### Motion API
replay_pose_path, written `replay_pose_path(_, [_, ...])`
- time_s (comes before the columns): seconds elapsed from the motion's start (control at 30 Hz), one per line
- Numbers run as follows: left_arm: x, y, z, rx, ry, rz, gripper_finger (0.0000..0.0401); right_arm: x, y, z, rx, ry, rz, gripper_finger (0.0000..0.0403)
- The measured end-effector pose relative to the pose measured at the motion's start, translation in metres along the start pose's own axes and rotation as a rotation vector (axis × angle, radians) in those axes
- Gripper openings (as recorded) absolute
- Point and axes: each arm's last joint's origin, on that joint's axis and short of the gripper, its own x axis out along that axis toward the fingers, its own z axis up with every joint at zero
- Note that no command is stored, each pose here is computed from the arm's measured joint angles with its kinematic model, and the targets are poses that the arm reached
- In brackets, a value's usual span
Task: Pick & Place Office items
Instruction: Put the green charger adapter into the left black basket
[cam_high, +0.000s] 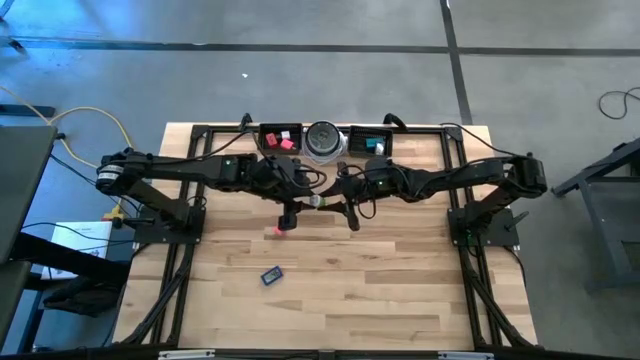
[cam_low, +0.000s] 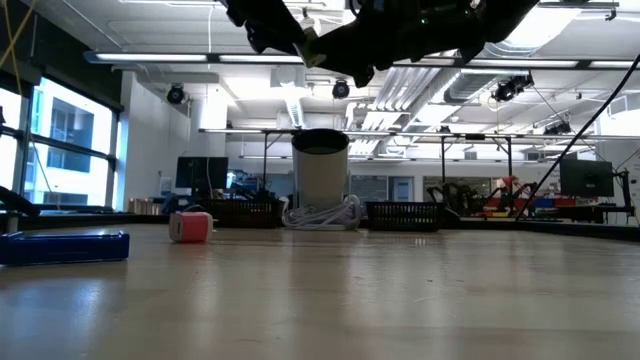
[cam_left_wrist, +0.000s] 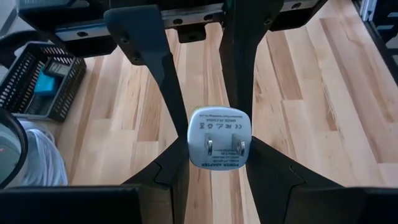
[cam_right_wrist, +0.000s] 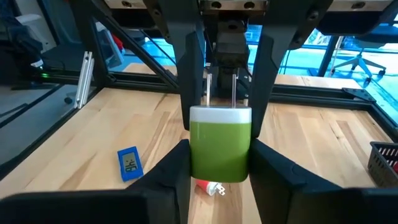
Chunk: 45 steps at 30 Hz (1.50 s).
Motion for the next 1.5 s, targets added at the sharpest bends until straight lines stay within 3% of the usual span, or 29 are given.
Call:
replay_pose_path(0.4, [-0.001,0.0,0.0,0.005,-0.006,0.008,0.0122,0.003,-0.003,-0.001,-0.011,-0.03,0.011,0.0115])
replay_pose_path(0.63, [-0.002,0.0,0.006,0.018,-0.06,0.017,0.0204,0.003,-0.003,0.003,-0.025,-0.061,0.004,0.0115])
replay_pose_path(0.87, [-0.005,0.001,0.007,0.043,-0.067,0.036,0.0217,0.003,-0.004,0.004,-0.033,-0.073,-0.013,0.0115])
replay_pose_path(1.07, [-0.029,-0.003,0.008,0.082,-0.082,0.18,0.0219,0.003,-0.004,0.006,-0.042,-0.092,-0.023,0.0115])
replay_pose_path(1.33, [-0.076,-0.008,0.004,0.067,-0.138,0.175,0.022,0.001,-0.004,0.01,-0.058,-0.118,-0.014,0.0115])
replay_pose_path(1.5, [-0.085,-0.005,-0.023,0.035,-0.208,0.185,0.022,-0.003,-0.003,0.016,-0.086,-0.151,-0.02,0.0115])
